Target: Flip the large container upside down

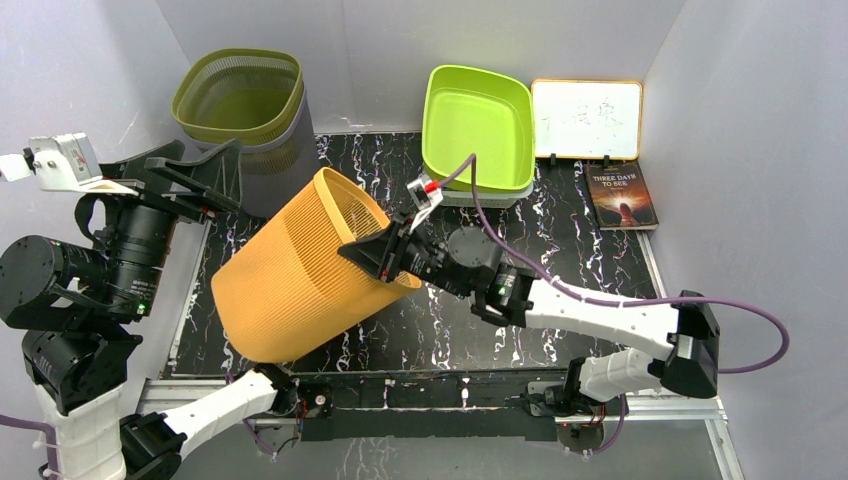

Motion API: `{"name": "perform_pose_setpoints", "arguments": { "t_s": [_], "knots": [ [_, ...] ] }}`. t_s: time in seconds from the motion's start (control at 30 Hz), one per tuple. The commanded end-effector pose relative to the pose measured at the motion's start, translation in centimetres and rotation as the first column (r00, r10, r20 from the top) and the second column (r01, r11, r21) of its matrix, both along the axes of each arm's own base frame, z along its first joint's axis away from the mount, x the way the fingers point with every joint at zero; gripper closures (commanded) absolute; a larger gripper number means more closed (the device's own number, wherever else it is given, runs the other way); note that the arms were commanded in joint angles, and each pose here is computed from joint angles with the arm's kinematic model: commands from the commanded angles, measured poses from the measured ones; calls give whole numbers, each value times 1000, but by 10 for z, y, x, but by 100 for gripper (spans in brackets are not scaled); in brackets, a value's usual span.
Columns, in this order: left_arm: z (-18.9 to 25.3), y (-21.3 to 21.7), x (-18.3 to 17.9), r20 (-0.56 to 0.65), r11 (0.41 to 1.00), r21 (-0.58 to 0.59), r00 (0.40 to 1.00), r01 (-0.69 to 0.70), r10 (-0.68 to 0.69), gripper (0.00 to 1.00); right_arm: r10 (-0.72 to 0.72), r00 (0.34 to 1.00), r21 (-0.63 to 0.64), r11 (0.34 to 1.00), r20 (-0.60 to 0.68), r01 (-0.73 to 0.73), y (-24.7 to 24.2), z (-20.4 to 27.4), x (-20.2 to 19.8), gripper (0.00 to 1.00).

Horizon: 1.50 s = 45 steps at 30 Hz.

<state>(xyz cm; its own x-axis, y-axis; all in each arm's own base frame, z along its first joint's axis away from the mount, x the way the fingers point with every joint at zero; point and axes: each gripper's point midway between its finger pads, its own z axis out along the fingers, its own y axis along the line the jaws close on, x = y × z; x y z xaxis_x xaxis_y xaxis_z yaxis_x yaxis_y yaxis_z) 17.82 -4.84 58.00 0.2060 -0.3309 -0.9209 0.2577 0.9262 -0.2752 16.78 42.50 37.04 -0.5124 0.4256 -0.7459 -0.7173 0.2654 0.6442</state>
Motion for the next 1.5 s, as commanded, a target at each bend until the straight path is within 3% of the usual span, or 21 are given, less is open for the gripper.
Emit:
{"name": "perform_pose_setpoints", "arguments": {
  "t_s": [0.0,0.2,0.3,0.67,1.0,1.2,1.47],
  "knots": [
    [2,-11,6,-8,999,12,999,32,-32,2,-118,992,364,923,-45,126,-37,53,16,100],
    [1,-16,8,-22,998,29,999,49,-48,2,-287,946,257,913,-150,318,-51,0,44,100],
    [-1,-18,9,-24,998,33,998,51,-50,2,-304,936,223,914,-179,339,-49,-22,49,100],
    [-2,-28,17,-45,996,53,996,74,-72,2,-68,939,399,893,-338,208,3,-45,49,100],
    [-1,-36,24,-61,993,81,995,85,-80,2,151,958,696,715,-245,66,-1,14,58,100],
    [-10,-39,31,-85,992,103,994,76,-67,2,291,889,775,624,-353,103,-23,-38,94,100],
    [-10,-33,33,-88,992,121,996,43,-33,2,247,841,742,626,-481,241,-98,-99,124,100]
  ]
}}
